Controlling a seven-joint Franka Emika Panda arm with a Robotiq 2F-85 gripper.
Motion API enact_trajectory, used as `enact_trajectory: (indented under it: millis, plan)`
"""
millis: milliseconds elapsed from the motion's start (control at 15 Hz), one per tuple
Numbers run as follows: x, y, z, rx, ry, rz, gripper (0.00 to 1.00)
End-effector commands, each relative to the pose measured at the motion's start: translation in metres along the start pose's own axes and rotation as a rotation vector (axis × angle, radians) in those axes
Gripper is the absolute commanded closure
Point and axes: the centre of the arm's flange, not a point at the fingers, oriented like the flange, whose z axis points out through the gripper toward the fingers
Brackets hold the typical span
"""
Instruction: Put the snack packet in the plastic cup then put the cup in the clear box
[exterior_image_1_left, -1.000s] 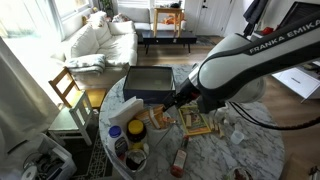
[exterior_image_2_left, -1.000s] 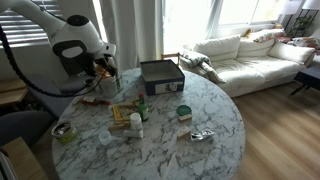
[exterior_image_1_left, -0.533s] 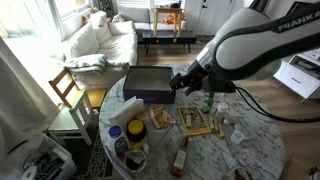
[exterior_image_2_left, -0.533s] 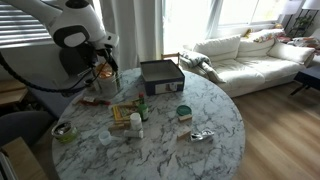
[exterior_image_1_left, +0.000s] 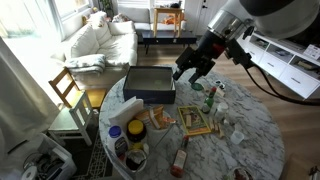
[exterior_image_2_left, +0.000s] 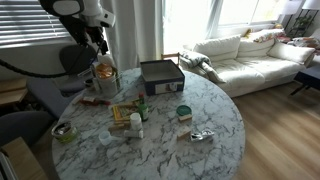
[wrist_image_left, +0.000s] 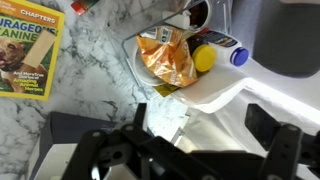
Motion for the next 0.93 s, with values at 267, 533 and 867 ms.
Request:
enact_trajectory:
  millis: [267, 533, 867]
  plan:
    - [-0.014, 0.005, -0.039, 0.121, -0.099, -0.268, 0.0]
    - [-0.011, 0.001, -0.037, 0.103, -0.093, -0.286, 0.0]
    - [-0.012, 0.001, -0.037, 0.104, -0.092, -0.3, 0.0]
